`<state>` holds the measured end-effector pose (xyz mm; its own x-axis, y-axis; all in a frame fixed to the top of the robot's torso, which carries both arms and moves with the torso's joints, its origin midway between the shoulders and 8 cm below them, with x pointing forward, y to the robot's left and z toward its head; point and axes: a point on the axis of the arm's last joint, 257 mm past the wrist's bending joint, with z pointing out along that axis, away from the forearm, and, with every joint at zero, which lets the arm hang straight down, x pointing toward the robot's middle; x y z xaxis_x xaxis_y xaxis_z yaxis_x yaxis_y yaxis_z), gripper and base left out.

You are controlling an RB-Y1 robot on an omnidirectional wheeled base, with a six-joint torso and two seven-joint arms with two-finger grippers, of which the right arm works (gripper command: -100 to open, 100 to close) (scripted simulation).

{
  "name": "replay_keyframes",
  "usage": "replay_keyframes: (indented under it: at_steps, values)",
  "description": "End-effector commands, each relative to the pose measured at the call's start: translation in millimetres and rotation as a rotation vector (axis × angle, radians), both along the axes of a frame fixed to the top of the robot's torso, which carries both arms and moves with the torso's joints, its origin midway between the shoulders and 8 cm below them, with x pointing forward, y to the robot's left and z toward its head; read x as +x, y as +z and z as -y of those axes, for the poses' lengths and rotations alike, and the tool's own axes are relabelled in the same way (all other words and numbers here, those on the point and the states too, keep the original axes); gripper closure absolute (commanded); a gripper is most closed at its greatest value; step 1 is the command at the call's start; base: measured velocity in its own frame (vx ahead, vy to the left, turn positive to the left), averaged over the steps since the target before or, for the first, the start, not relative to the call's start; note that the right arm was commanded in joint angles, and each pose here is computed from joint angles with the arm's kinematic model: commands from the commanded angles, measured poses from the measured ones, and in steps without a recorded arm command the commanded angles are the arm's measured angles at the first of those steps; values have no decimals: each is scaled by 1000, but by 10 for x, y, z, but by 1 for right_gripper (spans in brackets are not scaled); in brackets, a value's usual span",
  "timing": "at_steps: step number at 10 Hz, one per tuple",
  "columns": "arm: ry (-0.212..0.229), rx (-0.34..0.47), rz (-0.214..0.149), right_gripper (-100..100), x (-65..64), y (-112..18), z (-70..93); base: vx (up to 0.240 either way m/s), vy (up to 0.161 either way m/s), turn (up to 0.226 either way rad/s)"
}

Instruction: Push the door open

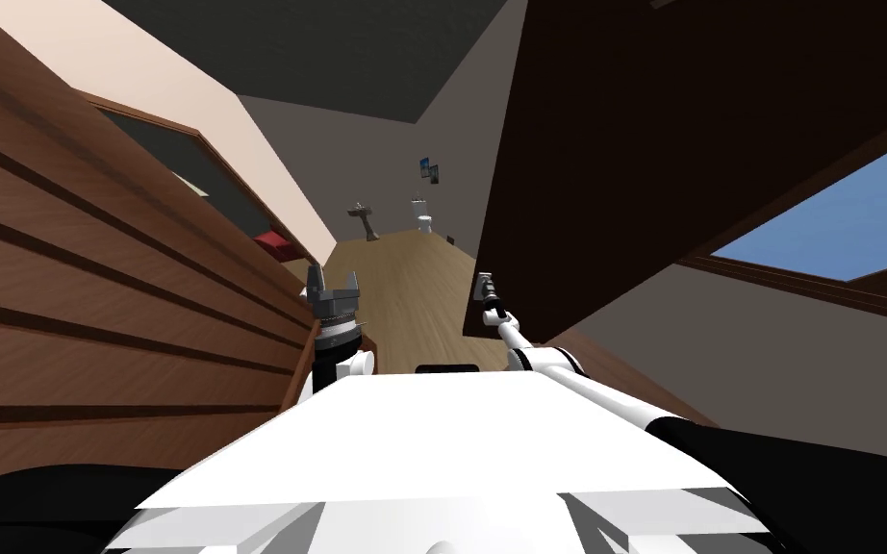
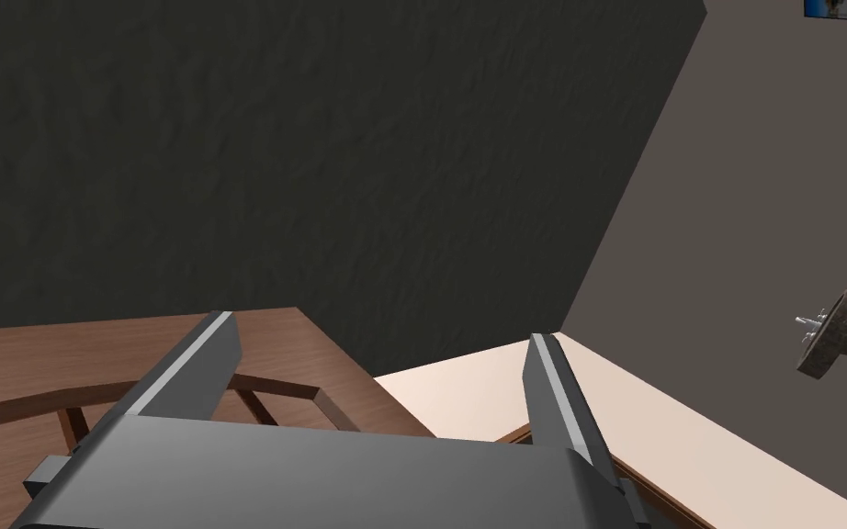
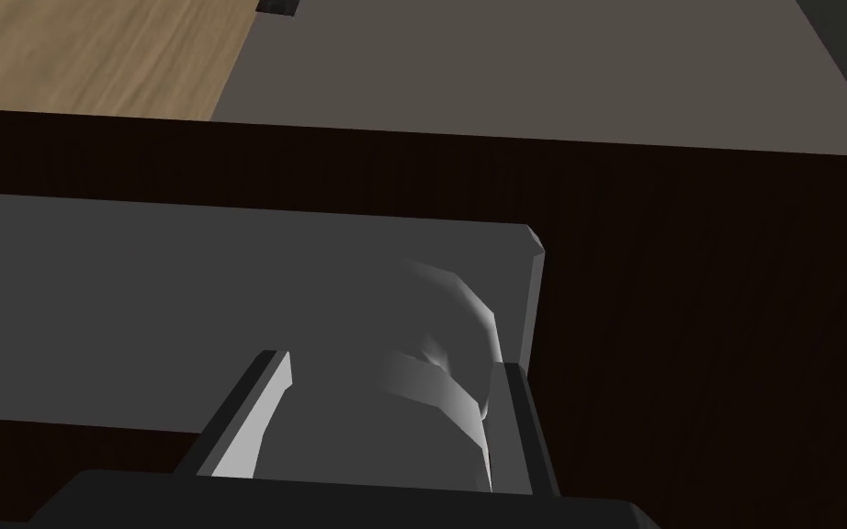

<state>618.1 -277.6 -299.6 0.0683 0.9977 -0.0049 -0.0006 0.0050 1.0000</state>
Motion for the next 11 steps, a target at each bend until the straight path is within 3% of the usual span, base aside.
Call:
replay_keyframes:
  at_steps: [1,5,11]
  values:
    - [-34,-4,0,100,-26,4,217,167,115,-104]
    - [-34,-4,0,100,-26,4,217,40,16,-1]
    - [-117,0,-1,100,-82,14,670,168,103,-68]
